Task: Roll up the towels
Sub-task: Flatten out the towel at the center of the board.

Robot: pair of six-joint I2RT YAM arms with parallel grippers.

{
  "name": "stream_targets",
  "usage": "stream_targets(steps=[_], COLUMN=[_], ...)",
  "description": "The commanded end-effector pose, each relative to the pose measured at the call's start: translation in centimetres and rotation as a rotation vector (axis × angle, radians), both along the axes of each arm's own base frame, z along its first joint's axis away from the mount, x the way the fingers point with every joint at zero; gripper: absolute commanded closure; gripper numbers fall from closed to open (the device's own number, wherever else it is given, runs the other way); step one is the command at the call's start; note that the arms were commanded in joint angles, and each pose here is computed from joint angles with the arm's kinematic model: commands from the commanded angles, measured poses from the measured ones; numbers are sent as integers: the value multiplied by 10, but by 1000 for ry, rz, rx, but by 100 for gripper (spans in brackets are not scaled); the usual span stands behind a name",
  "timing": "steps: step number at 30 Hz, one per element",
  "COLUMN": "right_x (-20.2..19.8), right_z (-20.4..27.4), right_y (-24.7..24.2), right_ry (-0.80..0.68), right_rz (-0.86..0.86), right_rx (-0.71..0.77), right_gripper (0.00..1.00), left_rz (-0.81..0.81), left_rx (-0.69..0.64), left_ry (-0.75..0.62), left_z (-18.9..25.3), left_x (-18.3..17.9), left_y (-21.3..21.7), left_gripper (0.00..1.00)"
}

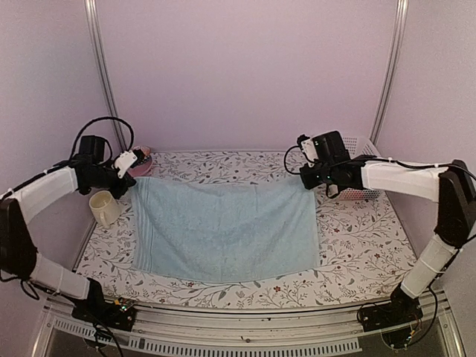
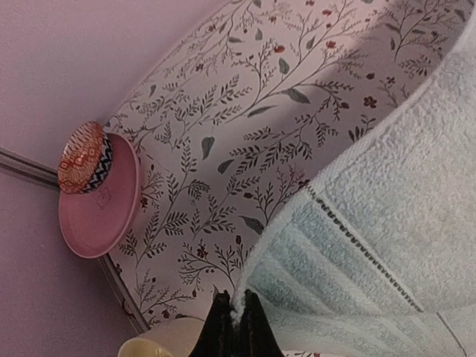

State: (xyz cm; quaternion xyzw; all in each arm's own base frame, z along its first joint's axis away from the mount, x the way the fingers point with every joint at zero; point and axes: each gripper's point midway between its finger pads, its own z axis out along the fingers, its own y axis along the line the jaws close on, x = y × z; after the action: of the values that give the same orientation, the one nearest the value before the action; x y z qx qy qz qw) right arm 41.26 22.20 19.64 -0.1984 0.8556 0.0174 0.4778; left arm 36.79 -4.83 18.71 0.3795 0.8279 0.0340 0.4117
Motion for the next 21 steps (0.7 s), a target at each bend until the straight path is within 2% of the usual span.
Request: stream_targets(steps=[1,5,9,16,21], right_x=[57,96,118,128,111], right_z=[-35,-67,-79,-72,-57], right_y=[-8,-1,6,19,27], right_ry=[49,90,88,51,30], right_rz=[-59,-17,26,124,222], right_rx=[-16,-11,-18,-52,-30], right_gripper=[98,98,98,98,98], left_rz=[118,193,210,168,73], left_rx=[95,185,236,268,281], left_ry=[56,134,117,-32,-119], left_z=[-46,-92,-113,-94,-76], left_x=[51,90,117,134,116], left_y=[26,43,47,38,28], left_gripper=[100,100,100,100,100])
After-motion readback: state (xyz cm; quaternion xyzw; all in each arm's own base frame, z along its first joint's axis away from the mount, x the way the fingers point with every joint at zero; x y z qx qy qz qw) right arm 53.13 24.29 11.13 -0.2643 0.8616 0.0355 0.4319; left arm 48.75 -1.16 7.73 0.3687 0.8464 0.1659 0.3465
